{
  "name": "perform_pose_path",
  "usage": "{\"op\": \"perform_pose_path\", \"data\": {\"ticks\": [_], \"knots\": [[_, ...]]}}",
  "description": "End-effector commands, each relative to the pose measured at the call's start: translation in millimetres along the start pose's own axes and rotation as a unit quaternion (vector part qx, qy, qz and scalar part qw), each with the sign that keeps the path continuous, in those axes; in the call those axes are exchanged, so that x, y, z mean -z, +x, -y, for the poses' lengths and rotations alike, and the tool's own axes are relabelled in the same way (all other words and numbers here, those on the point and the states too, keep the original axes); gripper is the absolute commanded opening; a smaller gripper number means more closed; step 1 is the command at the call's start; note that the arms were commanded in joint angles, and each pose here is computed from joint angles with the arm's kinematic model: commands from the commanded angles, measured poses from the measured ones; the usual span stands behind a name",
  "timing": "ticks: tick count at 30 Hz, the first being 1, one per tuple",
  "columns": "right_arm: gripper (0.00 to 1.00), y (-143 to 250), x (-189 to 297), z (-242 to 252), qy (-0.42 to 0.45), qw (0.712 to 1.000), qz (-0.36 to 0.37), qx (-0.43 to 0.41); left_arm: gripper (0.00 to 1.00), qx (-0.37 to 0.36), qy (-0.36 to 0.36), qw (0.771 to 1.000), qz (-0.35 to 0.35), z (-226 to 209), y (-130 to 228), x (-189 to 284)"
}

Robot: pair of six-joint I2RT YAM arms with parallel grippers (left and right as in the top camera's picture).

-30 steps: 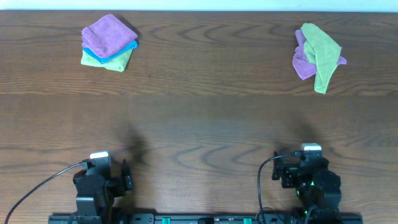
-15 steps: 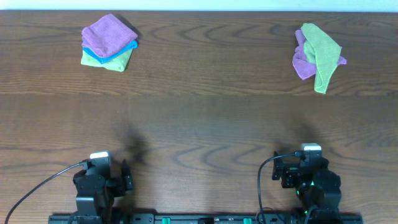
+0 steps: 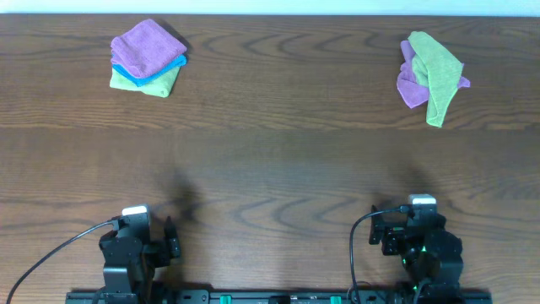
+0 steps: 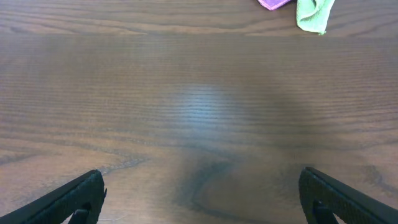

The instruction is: Fold the cloth

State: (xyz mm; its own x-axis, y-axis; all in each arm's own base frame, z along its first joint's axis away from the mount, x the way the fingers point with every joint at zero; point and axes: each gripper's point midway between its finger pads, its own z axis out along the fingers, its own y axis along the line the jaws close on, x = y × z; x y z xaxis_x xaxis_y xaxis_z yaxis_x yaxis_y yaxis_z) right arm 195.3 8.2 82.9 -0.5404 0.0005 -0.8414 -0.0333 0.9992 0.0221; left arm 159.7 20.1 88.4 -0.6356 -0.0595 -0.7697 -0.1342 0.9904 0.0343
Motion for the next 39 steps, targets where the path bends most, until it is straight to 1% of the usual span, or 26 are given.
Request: {"op": "perform_pose_path", "data": {"ticks": [1,10,12,14,17,19,24,27,30,33,36,39], "knots": [[0.99,4.1,-2.3,0.8,0.003,1.0,-0.002,-0.005,0.95,-0.018,-0.016,0.999,-0.03,-5.8,16.9,-1.6],[0.99,2.2,-2.8,-1.1,-0.004,1.0,-0.004,-0.013,0.95,-0.018,-0.016,0.999,-0.03,-5.8,16.9,-1.6],[0.99,-6.9,1.2,4.3,0.008,0.998,-0.004,-0.055,0.95,-0.018,-0.016,0.999,-0.03,-5.8,16.9,-1.6],[0.99,-25.2,9.5,14.5,0.033,0.994,-0.015,-0.101,0.95,-0.018,-0.016,0.999,-0.03,-5.8,16.9,-1.6],[0.99,-64.8,17.8,30.1,0.063,0.988,-0.036,-0.136,0.95,-0.018,-0.016,0.999,-0.03,-5.8,16.9,-1.6],[0.99,-92.5,16.6,37.1,0.073,0.985,-0.052,-0.145,0.95,-0.018,-0.016,0.999,-0.03,-5.8,16.9,-1.6],[0.99,-141.2,4.2,49.3,0.085,0.98,-0.095,-0.155,0.95,-0.018,-0.016,0.999,-0.03,-5.8,16.9,-1.6],[0.99,-166.8,-13.2,61.6,0.095,0.973,-0.13,-0.165,0.95,-0.018,-0.016,0.999,-0.03,-5.8,16.9,-1.6],[0.99,-186.6,-41.2,81.7,0.11,0.964,-0.167,-0.177,0.95,-0.018,-0.016,0.999,-0.03,-5.8,16.9,-1.6],[0.99,-202.4,-87.4,107.8,0.119,0.957,-0.196,-0.175,0.95,-0.018,-0.016,0.999,-0.03,-5.8,17.0,-1.6],[0.99,-210.4,-128.1,125.9,0.119,0.958,-0.206,-0.159,0.95,-0.018,-0.016,0.999,-0.03,-5.8,16.9,-1.6],[0.99,-213.2,-169.1,140.3,0.12,0.96,-0.2,-0.157,0.95,-0.018,-0.016,0.999,-0.03,-5.8,17.0,-1.6]]}}
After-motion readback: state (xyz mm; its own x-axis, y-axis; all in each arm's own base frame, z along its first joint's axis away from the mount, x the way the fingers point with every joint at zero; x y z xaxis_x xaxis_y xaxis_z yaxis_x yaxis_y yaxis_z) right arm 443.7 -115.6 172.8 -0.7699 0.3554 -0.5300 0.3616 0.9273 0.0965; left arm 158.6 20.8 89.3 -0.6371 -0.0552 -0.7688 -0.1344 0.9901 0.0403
